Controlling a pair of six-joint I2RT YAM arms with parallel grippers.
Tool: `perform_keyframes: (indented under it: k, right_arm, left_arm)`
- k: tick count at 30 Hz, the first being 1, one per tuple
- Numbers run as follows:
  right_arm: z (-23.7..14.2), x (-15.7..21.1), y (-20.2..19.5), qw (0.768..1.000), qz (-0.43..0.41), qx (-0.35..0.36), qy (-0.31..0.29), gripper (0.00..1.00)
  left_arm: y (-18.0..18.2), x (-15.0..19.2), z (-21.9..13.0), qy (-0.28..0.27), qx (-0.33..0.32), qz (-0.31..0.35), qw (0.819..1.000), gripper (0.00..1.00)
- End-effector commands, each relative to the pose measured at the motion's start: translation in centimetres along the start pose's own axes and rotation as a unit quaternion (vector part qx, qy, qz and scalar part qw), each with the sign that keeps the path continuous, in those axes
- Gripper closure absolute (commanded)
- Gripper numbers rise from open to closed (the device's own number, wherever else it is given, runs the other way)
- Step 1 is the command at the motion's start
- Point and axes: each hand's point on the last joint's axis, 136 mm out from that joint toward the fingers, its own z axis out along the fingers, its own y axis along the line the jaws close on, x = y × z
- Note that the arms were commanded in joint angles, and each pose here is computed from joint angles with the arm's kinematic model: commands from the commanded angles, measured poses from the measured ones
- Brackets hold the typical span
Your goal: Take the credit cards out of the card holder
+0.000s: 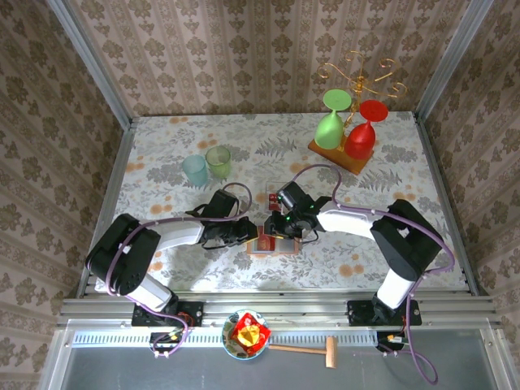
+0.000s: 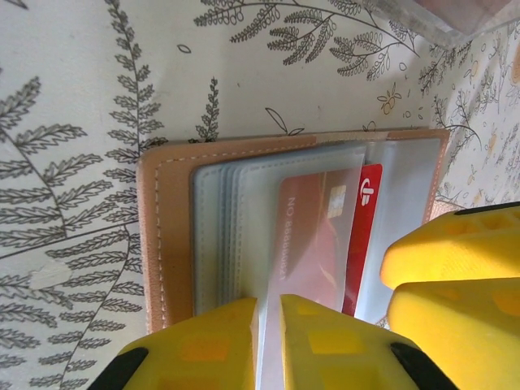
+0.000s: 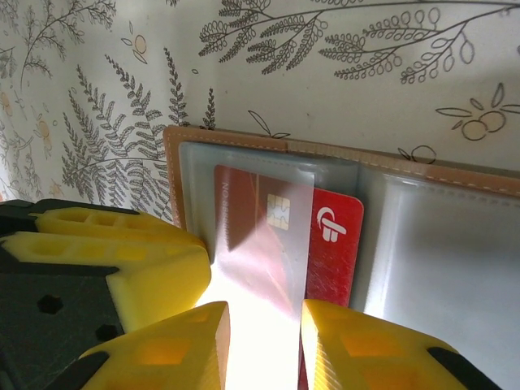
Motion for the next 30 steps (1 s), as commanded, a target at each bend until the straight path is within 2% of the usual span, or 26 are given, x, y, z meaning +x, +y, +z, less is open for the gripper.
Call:
perform_keyframes:
  k: [1,10,19,30]
  right_arm:
    - [0.7,0.8,-0.2,1.0,0.009,-0.005,0.017,0.7]
    - [1.4,1.3,-1.2,0.999,0.016,0.011,0.028,0.7]
    - [0.4,0.7,-2.2,0.998,0.0,0.054,0.014,0.69]
    - [-0.1,0.0,-1.7,0.999,-0.011,0.046,-0.006,0.69]
  left_arm:
    - [1.2,0.7,0.3,0.007,-0.015,-0.004,1.0,0.84]
    - [1.2,0.7,0.3,0.007,-0.014,-0.004,1.0,0.84]
    - [1.2,0.7,0.3,0.007,-0.014,-0.004,1.0,0.84]
    - [1.2,0.7,0.3,0.008,-0.014,-0.004,1.0,0.84]
